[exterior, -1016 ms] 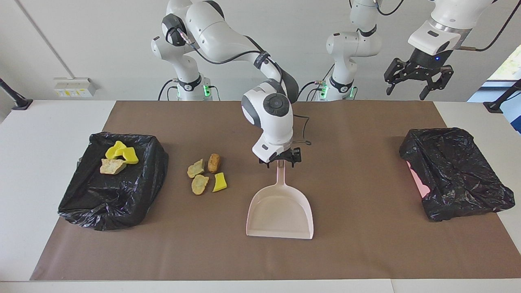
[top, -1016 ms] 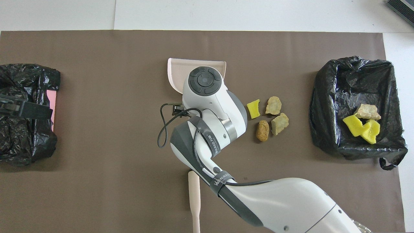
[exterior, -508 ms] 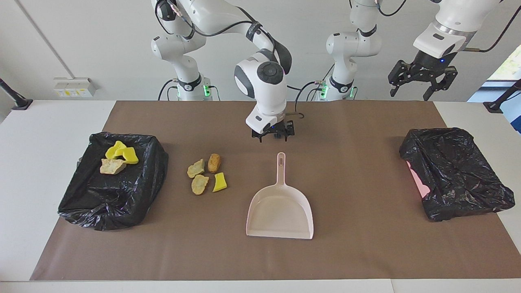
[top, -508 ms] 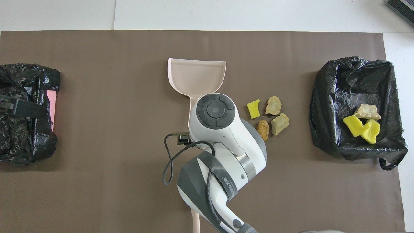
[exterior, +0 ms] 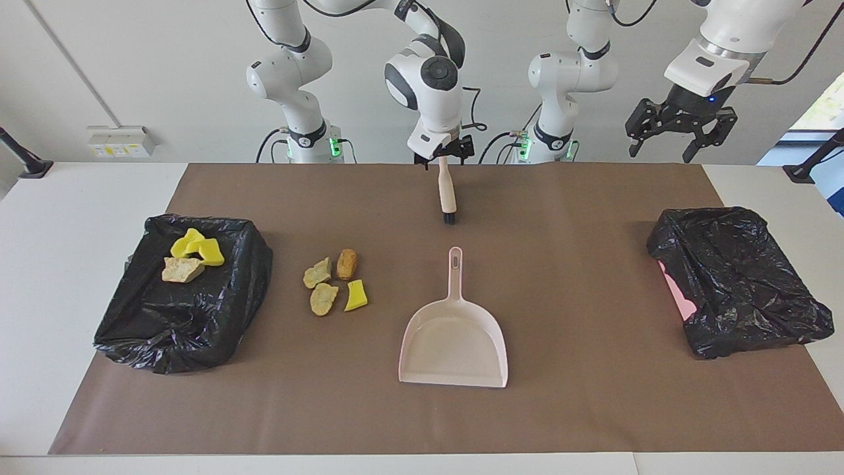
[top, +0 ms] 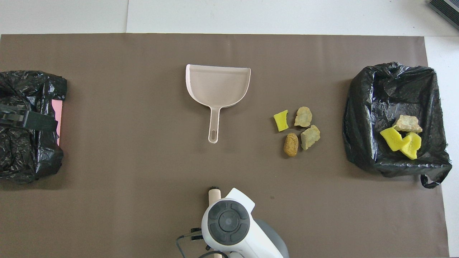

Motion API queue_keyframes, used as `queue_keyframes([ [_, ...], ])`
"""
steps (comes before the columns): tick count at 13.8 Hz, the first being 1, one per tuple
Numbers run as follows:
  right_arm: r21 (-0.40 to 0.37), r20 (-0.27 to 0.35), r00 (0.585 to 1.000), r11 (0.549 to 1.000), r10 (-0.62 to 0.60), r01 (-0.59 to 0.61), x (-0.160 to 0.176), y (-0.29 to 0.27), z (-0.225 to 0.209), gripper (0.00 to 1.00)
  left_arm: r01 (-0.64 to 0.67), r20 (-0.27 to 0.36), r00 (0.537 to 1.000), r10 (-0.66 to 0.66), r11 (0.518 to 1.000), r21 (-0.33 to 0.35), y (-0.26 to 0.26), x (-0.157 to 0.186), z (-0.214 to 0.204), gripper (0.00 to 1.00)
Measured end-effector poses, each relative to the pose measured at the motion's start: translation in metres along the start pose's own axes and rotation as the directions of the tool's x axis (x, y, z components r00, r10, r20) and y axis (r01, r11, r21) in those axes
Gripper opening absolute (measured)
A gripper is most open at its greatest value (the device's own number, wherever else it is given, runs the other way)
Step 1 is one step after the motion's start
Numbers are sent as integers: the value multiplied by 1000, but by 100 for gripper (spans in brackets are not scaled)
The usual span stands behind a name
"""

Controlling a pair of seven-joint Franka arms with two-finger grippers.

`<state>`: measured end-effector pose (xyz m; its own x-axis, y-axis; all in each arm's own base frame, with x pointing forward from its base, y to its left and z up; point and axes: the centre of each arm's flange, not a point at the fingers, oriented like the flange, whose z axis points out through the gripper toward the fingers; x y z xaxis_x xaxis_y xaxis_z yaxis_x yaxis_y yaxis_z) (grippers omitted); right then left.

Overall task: Sweep and dump trash in bin
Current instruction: 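Grasp the dustpan with the left gripper while the right gripper grasps the brush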

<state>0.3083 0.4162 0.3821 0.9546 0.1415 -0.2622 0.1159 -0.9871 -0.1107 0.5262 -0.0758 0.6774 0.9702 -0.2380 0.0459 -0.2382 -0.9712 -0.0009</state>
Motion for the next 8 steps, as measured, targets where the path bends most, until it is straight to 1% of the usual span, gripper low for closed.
queue_keyframes([
  [2, -32, 11, 999, 999, -31, 32, -26, -5, 36, 100, -64, -21, 998, 64, 998, -2, 37, 16, 12, 100],
  [4, -35, 30, 999, 999, -28, 29, -38, -1, 61, 100, -95, -46, 994, 95, 995, -9, 88, 43, 41, 100],
  [6, -29, 41, 999, 999, -21, 22, -47, 1, 75, 100, -105, -67, 992, 103, 994, -19, 126, 70, 80, 100],
  [8, -29, 44, 999, 999, -21, 22, -51, 3, 76, 100, -107, -68, 992, 106, 994, -17, 154, 91, 121, 100],
])
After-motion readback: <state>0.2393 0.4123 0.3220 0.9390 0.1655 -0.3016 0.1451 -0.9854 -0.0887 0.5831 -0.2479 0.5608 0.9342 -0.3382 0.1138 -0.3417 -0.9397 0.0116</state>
